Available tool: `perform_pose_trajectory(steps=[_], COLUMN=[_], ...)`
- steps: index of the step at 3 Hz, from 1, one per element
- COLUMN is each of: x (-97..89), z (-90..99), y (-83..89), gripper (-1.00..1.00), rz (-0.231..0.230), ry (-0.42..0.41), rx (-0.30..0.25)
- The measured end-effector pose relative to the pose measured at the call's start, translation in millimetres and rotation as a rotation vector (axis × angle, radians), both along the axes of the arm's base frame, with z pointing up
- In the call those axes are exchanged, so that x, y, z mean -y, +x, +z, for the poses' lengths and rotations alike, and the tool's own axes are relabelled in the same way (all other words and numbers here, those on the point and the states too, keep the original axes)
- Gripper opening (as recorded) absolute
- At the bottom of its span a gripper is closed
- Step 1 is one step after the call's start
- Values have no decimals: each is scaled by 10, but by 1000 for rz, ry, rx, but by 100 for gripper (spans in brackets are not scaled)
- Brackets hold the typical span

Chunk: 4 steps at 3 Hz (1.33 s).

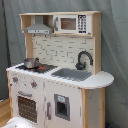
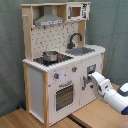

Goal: Play with the kitchen

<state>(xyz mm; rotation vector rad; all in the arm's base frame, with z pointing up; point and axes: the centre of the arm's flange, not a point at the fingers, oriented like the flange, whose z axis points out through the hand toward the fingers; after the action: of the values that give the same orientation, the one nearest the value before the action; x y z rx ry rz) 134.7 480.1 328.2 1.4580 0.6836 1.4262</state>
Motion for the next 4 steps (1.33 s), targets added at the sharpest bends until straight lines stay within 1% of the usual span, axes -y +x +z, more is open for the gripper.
perform_pose_trajectory(steps=[2,4], x=[56,117], z=[276,539], y=[222,578], gripper=[100,100], rz=[-61,-119], ry=[-211,-429], rx=[-11,-40])
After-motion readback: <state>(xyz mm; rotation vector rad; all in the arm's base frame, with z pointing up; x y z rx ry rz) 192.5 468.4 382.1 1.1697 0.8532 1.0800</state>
